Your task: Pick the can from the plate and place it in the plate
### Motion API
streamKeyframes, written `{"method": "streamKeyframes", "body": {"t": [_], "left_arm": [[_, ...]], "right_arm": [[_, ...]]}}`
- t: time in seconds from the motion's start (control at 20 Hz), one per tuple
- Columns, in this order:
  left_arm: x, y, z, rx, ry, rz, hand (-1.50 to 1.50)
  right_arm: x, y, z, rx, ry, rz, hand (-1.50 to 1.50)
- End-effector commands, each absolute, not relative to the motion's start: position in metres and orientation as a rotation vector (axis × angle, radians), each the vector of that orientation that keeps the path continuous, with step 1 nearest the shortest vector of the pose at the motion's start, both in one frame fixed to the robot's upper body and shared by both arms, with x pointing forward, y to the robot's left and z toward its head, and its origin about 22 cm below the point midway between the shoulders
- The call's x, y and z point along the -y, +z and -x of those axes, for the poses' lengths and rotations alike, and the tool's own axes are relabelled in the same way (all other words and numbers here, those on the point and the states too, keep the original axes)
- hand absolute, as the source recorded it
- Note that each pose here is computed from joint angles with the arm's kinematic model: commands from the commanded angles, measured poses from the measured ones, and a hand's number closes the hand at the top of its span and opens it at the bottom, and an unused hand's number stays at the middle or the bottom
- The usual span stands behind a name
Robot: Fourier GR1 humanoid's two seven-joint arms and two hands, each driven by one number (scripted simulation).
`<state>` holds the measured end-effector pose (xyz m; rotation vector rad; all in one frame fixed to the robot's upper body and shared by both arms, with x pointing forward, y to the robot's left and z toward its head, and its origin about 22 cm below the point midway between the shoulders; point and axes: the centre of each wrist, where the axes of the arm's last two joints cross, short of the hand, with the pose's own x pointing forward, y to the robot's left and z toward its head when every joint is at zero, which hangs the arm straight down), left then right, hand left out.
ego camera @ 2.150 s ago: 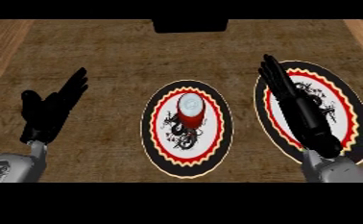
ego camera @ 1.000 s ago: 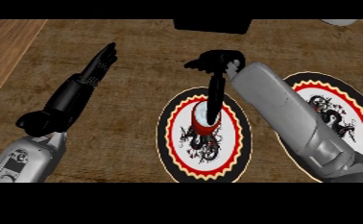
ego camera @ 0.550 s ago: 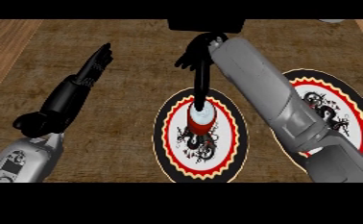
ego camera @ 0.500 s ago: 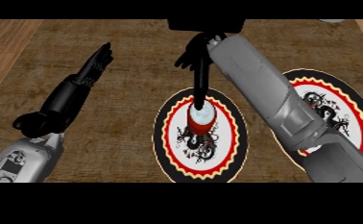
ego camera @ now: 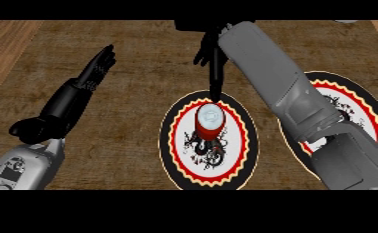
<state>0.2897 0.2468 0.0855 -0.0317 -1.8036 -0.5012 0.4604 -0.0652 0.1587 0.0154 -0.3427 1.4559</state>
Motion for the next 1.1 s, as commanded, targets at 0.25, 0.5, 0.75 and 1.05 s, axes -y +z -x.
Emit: {"method": "streamKeyframes", "body": {"t": [0.25,0.5,0.75,1.05], "left_arm": [[-0.246,0.082,-0.289,1.794,-0.501,0.025,0.00],[-0.253,0.076,-0.285,1.781,-0.503,0.013,0.00],[-0.244,0.075,-0.270,1.781,-0.494,0.032,0.00],[-0.244,0.083,-0.277,1.780,-0.499,0.033,0.00]], "right_arm": [[0.067,0.140,-0.461,0.195,1.499,-0.058,-1.50],[0.056,0.125,-0.455,0.158,1.555,-0.083,-1.50],[0.065,0.114,-0.454,0.133,1.574,-0.110,-1.50],[0.060,0.084,-0.441,0.064,1.609,-0.149,-1.50]]}}
